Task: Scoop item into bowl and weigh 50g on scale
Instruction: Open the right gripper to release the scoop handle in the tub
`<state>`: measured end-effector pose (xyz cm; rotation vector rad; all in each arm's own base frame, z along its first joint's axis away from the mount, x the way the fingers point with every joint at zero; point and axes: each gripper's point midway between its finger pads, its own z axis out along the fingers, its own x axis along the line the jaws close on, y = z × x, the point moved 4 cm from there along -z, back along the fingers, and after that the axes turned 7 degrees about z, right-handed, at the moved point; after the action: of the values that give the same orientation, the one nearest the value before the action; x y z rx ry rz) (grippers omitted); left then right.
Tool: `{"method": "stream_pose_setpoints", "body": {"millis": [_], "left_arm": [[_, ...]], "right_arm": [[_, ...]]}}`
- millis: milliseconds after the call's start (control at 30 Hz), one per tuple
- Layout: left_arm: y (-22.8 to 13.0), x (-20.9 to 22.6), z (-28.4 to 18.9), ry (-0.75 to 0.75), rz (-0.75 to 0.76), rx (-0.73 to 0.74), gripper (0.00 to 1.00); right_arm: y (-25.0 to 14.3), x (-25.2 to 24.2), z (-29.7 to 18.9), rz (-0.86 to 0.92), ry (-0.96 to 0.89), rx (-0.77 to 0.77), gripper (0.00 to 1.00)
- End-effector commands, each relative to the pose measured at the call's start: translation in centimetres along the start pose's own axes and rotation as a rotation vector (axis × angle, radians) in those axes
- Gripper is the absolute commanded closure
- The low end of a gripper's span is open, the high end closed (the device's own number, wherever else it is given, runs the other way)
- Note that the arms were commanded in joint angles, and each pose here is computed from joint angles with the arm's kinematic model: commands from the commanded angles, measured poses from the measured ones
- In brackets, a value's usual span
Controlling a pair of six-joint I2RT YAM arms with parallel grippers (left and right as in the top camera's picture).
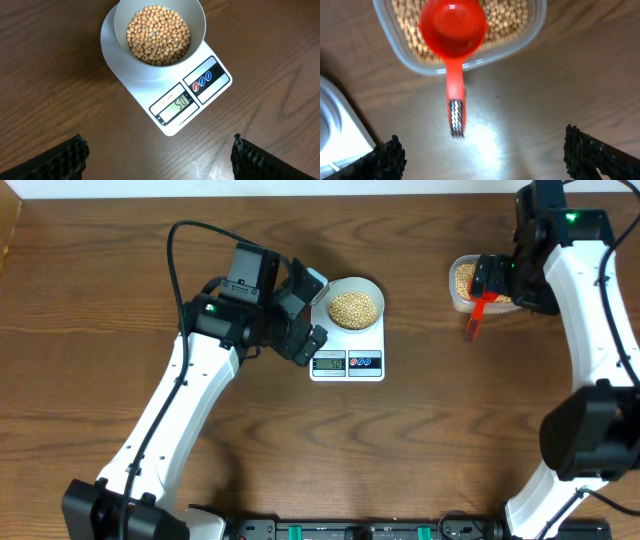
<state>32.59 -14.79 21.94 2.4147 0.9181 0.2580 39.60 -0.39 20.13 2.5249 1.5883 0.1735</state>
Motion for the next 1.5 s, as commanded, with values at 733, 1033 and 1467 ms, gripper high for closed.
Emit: {"method": "stream_pose_setpoints", "body": {"millis": [733,1033,1467], "left_arm": [[-0.3,-0.1,0.5,-0.021,-0.012,0.009,0.07],[-0.3,-0.1,0.5,-0.021,-0.012,0.009,0.07],[-0.3,-0.1,0.5,-0.021,-0.012,0.009,0.07]], "right_arm": [[-0.9,-1.2,-5.2,-0.075,0.031,-0.080,0.01],[-0.9,-1.2,-5.2,-0.075,0.031,-0.080,0.01],[-0.9,-1.2,-5.2,-0.075,0.031,-0.080,0.01]]}}
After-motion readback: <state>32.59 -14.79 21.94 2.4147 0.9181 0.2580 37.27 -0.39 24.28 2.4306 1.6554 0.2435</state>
